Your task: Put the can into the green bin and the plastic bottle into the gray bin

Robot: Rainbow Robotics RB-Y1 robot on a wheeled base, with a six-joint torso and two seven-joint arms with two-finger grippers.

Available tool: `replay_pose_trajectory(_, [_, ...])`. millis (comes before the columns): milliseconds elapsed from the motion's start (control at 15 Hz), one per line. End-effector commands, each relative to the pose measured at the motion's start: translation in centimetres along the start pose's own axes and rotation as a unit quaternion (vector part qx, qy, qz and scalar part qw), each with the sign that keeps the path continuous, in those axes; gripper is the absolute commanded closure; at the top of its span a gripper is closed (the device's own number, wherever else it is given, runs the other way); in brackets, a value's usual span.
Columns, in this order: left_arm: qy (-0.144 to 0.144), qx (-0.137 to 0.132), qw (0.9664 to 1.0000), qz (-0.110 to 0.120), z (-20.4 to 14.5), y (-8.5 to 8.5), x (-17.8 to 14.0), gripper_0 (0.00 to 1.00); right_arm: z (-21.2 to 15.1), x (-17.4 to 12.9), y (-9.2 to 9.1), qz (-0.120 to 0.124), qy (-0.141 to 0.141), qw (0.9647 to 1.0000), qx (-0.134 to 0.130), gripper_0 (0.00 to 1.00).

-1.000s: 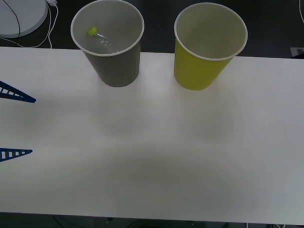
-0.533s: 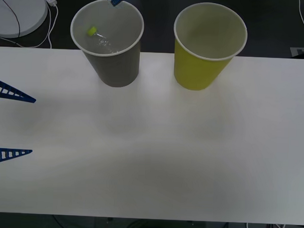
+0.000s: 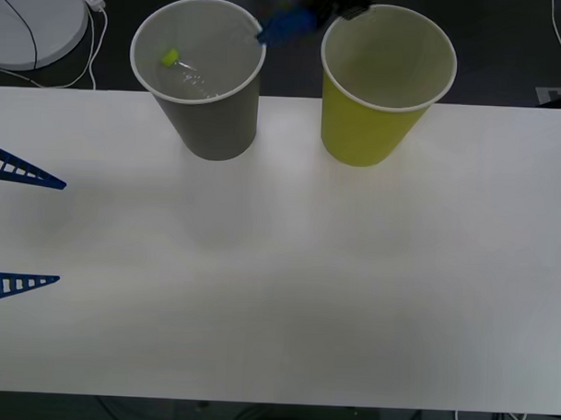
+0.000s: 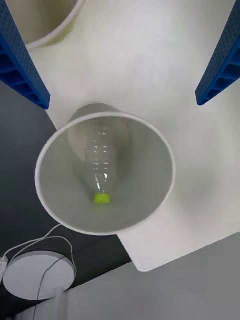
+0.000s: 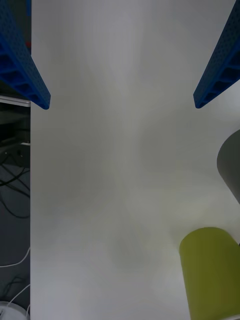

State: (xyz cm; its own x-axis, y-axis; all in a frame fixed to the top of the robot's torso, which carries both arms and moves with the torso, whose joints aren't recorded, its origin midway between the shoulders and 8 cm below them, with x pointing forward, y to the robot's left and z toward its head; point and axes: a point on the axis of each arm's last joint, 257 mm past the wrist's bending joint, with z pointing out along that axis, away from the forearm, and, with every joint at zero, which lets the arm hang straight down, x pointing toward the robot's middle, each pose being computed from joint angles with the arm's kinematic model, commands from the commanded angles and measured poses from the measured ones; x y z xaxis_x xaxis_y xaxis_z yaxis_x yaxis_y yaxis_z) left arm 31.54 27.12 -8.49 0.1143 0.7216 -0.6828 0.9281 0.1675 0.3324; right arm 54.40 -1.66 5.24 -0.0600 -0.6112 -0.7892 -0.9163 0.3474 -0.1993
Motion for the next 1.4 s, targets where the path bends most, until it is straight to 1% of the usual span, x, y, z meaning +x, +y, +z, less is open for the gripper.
replay_pose_trajectory(67, [0.000, 0.000, 1.0000, 0.000, 0.0, 0.0, 0.0, 0.00, -1.3, 2.3, 1.0, -0.020, -0.012, 0.9995, -0.021, 0.00])
replay_pose_trajectory(133, [0.000, 0.000, 1.0000, 0.000, 0.0, 0.0, 0.0, 0.00, -2.0, 3.1, 1.1, -0.032, -0.016, 0.9991, -0.022, 0.00])
replay_pose_trajectory(467, [0.000, 0.000, 1.0000, 0.000, 0.0, 0.0, 0.0, 0.00, -4.5, 7.5, 2.4, -0.064, -0.041, 0.9966, -0.033, 0.00])
replay_pose_trajectory(667, [0.000, 0.000, 1.0000, 0.000, 0.0, 0.0, 0.0, 0.00, -5.8, 9.9, 3.2, -0.079, -0.059, 0.9946, -0.031, 0.00])
replay_pose_trajectory(800, [0.000, 0.000, 1.0000, 0.000, 0.0, 0.0, 0.0, 0.00, -6.6, 11.6, 4.5, -0.080, -0.065, 0.9942, -0.031, 0.00])
replay_pose_trajectory(933, [0.000, 0.000, 1.0000, 0.000, 0.0, 0.0, 0.0, 0.00, -7.9, 12.9, 5.5, -0.095, -0.069, 0.9929, -0.020, 0.00])
replay_pose_trajectory(1133, [0.000, 0.000, 1.0000, 0.000, 0.0, 0.0, 0.0, 0.00, -9.6, 15.1, 7.4, -0.105, -0.077, 0.9915, -0.003, 0.00])
replay_pose_trajectory(1333, [0.000, 0.000, 1.0000, 0.000, 0.0, 0.0, 0.0, 0.00, -11.0, 17.3, 9.4, -0.115, -0.073, 0.9906, 0.009, 0.00])
replay_pose_trajectory(1400, [0.000, 0.000, 1.0000, 0.000, 0.0, 0.0, 0.0, 0.00, -11.3, 17.9, 10.2, -0.122, -0.072, 0.9899, 0.012, 0.00])
